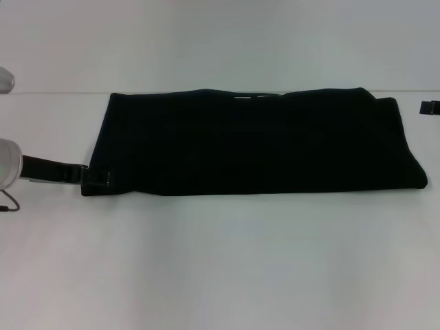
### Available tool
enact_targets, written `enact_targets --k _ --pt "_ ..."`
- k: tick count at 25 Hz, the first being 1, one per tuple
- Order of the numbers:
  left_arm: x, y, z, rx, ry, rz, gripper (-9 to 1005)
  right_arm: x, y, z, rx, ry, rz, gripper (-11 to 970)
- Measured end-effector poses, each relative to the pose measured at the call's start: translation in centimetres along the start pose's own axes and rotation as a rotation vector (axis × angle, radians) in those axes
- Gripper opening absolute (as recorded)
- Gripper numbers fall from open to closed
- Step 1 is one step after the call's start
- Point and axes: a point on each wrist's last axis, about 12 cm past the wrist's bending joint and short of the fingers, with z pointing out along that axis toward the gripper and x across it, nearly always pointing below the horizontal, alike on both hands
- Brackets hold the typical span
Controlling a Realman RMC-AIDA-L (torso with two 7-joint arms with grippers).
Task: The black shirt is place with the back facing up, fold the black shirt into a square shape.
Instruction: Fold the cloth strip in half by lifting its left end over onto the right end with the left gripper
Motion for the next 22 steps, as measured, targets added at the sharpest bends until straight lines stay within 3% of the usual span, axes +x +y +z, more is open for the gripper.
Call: enact_targets --k 16,22 --pt "0.8 -0.2 1.2 0.014 0.031 -0.001 937 0.4 -0.4 -0.1 0.024 -0.003 0.004 684" --pt "0.5 0.0 1.0 0.003 0.012 0.000 805 0.4 -0.5 -0.1 0.024 -0.005 0.007 683"
